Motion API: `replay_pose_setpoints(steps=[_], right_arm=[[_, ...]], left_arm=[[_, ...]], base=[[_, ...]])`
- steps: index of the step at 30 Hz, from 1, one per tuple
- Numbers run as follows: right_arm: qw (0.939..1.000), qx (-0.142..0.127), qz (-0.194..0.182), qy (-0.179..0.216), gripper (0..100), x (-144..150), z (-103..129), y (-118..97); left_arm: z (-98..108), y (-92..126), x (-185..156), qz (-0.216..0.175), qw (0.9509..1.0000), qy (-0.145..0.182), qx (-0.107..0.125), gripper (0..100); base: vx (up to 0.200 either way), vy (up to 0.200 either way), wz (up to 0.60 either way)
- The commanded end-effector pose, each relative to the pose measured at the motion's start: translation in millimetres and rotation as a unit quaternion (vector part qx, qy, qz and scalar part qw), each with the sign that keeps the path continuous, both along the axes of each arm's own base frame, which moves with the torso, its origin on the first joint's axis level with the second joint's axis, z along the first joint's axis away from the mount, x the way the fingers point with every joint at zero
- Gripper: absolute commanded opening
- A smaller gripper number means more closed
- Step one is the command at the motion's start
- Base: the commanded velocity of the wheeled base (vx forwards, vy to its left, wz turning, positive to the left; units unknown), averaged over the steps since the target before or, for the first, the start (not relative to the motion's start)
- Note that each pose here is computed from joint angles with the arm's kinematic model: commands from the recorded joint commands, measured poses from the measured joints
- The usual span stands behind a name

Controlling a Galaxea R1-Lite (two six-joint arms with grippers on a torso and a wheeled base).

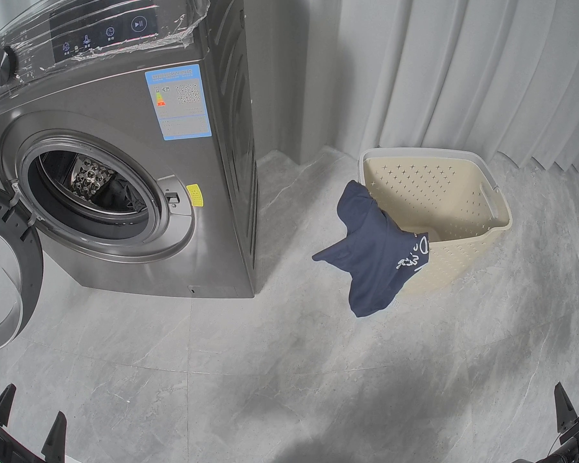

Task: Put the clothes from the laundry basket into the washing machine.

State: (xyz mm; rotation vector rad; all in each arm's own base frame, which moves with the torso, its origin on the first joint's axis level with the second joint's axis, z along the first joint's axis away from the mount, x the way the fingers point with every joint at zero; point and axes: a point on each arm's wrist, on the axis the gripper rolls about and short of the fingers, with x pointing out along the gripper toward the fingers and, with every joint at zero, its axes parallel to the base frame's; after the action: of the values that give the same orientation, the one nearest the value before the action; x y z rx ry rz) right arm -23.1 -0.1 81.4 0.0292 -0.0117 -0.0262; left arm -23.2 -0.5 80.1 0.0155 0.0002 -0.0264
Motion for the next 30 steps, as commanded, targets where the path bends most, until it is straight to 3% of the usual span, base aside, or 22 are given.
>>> replay_pose_setpoints(steps=[1, 9, 24, 30], right_arm=[[1.0000, 0.000, 0.000, 0.006, 100, 1.0, -4.0, 0.0], [1.0000, 0.000, 0.000, 0.007, 100, 1.1, -4.4, 0.0], [1.0000, 0.000, 0.000, 0.006, 100, 1.0, -4.0, 0.0], [1.0000, 0.001, -0.001, 0.006, 100, 1.0, -4.0, 0.0]], left_arm=[[-4.8, 0.0, 0.3, 0.000, 1.0000, 0.002, 0.000, 100], [-4.8, 0.1, 0.3, 0.004, 1.0000, 0.002, 0.000, 100], [-4.8, 0.1, 0.3, 0.005, 1.0000, 0.002, 0.000, 100], [-4.8, 0.1, 0.3, 0.005, 1.0000, 0.002, 0.001, 100]], base=[[0.000, 0.000, 0.00], [0.000, 0.000, 0.00], [0.000, -0.200, 0.00], [0.000, 0.000, 0.00]])
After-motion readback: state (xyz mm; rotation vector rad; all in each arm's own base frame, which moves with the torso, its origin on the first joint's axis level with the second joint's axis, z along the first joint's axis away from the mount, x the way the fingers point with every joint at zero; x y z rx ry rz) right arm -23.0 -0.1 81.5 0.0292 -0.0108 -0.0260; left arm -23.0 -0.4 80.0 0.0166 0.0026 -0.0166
